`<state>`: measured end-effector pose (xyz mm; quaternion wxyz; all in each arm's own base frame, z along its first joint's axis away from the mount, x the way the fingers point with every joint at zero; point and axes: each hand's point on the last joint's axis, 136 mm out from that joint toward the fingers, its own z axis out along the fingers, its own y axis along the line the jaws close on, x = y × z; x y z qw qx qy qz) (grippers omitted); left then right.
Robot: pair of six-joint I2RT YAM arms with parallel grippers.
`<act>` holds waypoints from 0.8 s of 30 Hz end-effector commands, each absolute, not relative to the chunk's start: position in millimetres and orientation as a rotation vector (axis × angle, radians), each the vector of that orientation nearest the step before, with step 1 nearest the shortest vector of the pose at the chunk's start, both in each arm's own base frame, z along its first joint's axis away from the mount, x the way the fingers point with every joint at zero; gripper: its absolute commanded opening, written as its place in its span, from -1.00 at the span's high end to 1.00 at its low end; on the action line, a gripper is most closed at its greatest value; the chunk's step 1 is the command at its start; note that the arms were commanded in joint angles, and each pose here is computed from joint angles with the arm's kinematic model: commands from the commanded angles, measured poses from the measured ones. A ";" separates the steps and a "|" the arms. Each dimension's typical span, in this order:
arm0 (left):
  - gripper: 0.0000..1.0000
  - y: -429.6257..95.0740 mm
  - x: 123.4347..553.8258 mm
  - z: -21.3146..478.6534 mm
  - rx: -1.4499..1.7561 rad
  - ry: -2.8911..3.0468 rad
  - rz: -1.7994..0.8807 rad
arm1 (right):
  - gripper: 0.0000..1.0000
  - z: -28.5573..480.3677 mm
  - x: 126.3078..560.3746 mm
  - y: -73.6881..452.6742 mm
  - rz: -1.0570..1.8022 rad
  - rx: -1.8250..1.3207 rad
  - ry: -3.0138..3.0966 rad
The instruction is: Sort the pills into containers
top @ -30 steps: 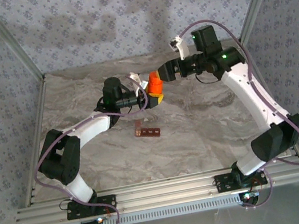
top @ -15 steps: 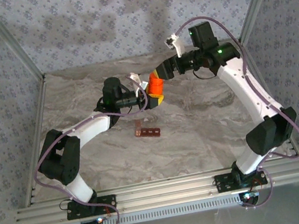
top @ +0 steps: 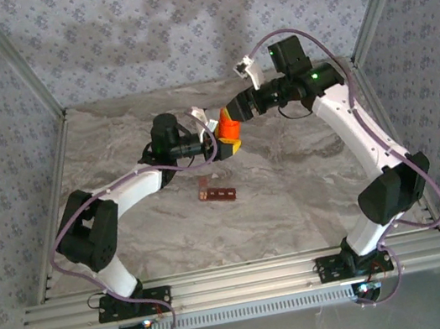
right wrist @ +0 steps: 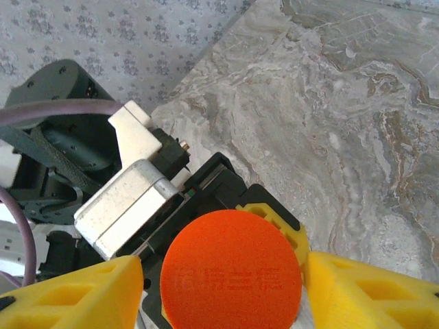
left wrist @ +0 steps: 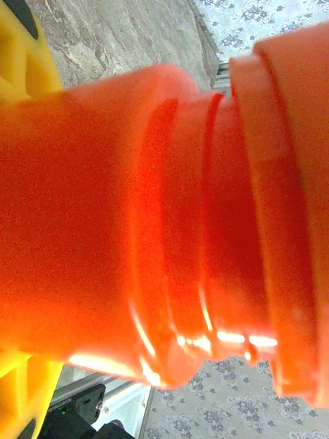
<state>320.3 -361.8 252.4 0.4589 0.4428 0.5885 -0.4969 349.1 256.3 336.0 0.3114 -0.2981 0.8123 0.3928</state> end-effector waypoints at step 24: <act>1.00 -364.2 312.3 291.8 1.116 1.314 -1.222 | -0.54 329.6 337.3 253.6 1.000 -0.799 2.158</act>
